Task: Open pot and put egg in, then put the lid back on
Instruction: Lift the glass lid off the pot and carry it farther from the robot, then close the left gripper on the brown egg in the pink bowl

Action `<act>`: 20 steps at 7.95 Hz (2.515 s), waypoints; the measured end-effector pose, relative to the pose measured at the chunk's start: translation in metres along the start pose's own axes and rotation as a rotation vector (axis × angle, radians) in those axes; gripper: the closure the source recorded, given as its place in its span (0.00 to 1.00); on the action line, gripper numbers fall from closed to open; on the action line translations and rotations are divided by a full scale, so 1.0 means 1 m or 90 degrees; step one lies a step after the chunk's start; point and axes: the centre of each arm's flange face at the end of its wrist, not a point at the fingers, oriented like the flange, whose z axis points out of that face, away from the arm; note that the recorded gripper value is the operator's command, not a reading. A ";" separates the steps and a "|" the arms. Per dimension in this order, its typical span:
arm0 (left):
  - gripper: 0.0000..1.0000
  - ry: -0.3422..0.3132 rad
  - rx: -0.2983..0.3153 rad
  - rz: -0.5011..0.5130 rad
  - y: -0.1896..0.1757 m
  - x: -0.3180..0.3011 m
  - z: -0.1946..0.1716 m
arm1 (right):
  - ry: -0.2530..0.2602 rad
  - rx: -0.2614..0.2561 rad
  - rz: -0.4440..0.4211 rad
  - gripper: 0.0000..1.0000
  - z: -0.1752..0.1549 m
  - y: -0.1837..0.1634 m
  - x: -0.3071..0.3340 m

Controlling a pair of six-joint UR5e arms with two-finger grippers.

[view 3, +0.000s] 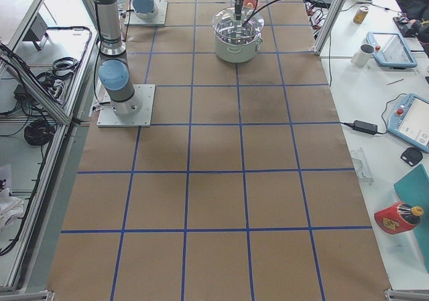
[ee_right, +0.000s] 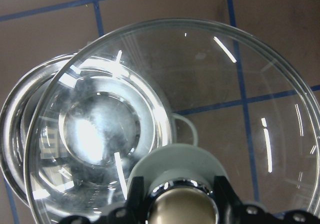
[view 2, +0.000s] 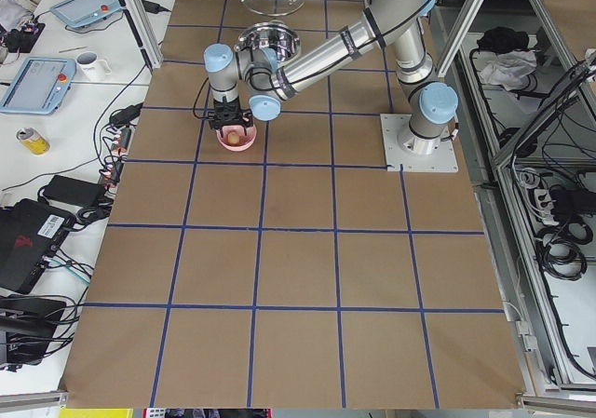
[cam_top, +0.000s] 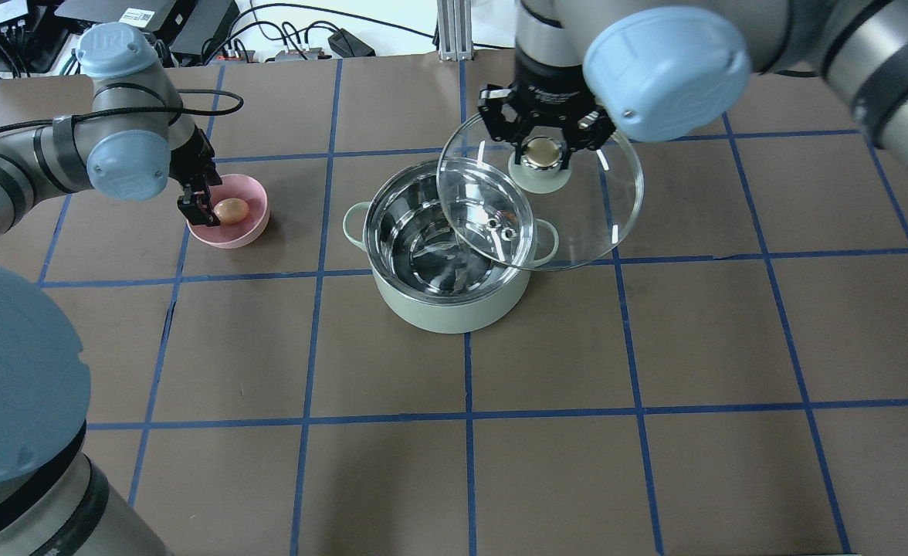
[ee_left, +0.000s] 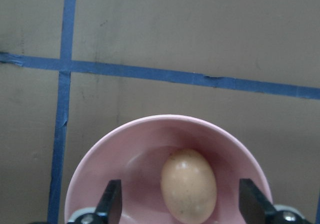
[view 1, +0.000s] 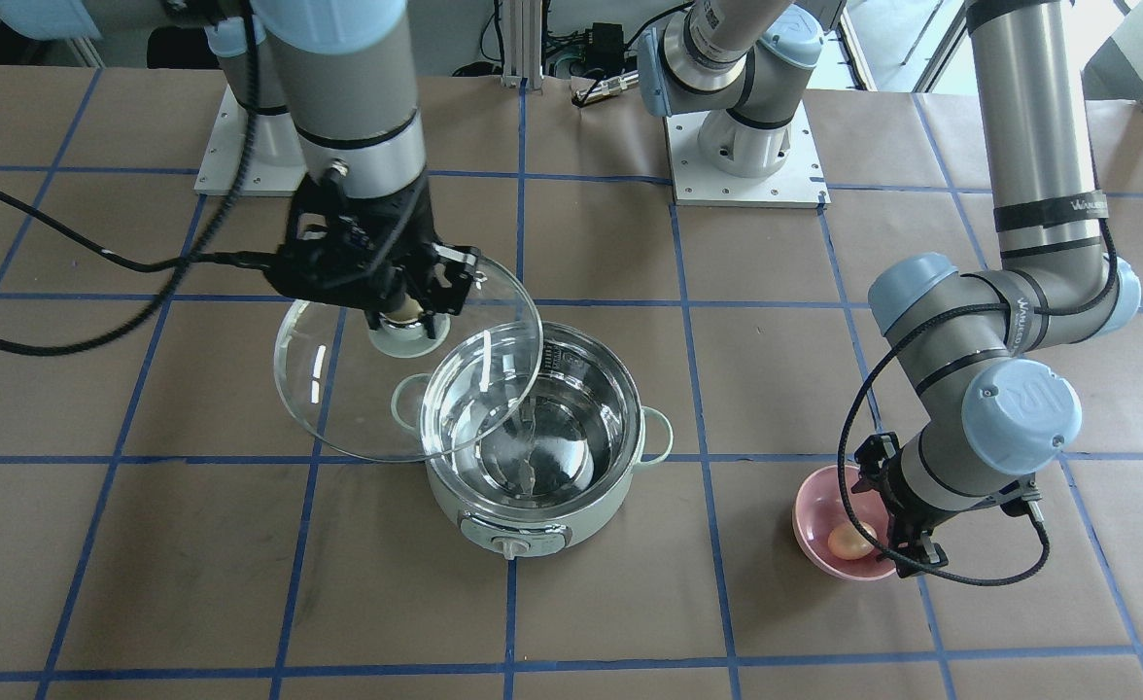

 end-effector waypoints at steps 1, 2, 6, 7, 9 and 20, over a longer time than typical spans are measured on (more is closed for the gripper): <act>0.15 -0.006 0.000 0.000 0.001 0.000 0.007 | 0.005 -0.006 -0.012 0.77 -0.026 -0.002 0.046; 0.15 -0.011 0.000 0.001 0.001 0.000 0.011 | 0.008 -0.017 -0.016 0.77 -0.043 0.000 0.087; 0.15 -0.017 -0.001 0.000 0.001 -0.001 0.016 | -0.008 -0.031 -0.010 0.77 -0.057 0.004 0.139; 0.15 -0.019 -0.002 0.001 0.002 -0.001 0.018 | -0.009 -0.031 -0.011 0.77 -0.057 0.004 0.140; 0.16 -0.021 -0.002 0.001 0.002 0.000 0.022 | -0.010 -0.032 -0.012 0.77 -0.057 0.004 0.141; 1.00 -0.032 -0.009 0.002 0.004 0.000 0.033 | -0.005 -0.032 -0.013 0.84 -0.059 0.006 0.142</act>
